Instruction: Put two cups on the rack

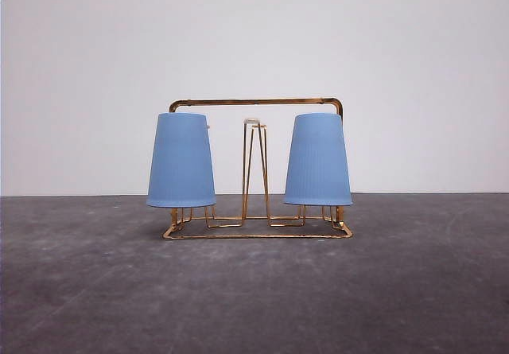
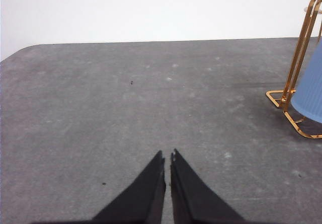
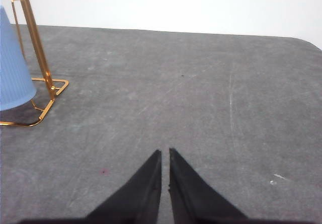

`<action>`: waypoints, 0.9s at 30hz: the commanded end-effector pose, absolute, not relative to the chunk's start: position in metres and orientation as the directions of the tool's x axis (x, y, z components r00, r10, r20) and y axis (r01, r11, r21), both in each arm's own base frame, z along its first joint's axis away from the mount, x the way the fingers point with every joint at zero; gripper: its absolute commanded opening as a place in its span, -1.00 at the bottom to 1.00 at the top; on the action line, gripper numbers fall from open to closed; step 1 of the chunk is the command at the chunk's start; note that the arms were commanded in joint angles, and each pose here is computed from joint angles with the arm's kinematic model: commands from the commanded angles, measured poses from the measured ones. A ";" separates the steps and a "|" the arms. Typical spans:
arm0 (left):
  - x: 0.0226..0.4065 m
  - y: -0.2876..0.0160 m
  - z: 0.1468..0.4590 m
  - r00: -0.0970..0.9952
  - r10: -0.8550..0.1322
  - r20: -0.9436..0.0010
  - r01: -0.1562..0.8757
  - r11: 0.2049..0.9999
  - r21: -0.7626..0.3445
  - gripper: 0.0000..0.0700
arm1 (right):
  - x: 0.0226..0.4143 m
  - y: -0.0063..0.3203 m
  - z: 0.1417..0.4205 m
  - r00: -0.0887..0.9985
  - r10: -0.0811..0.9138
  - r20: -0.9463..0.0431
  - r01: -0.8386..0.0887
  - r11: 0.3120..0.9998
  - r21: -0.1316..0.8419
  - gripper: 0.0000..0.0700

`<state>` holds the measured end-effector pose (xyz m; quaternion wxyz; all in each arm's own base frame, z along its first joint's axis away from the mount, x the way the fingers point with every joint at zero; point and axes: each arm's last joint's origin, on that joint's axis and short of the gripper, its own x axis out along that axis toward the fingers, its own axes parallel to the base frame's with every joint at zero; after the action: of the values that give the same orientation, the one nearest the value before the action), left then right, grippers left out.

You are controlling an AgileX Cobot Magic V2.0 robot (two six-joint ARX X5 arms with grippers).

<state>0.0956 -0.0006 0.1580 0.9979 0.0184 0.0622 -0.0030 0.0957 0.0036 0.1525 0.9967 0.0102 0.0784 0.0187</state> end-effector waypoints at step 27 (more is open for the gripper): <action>0.096 -0.001 0.154 0.992 0.000 -0.125 0.004 0.999 0.034 -1.00 | 0.096 0.003 0.152 0.988 0.036 -0.148 -0.032 0.999 0.025 -0.92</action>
<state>0.0956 -0.0006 0.1580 0.9979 0.0182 0.0622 -0.0030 0.0957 0.0036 0.1525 0.9967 0.0102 0.0784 0.0189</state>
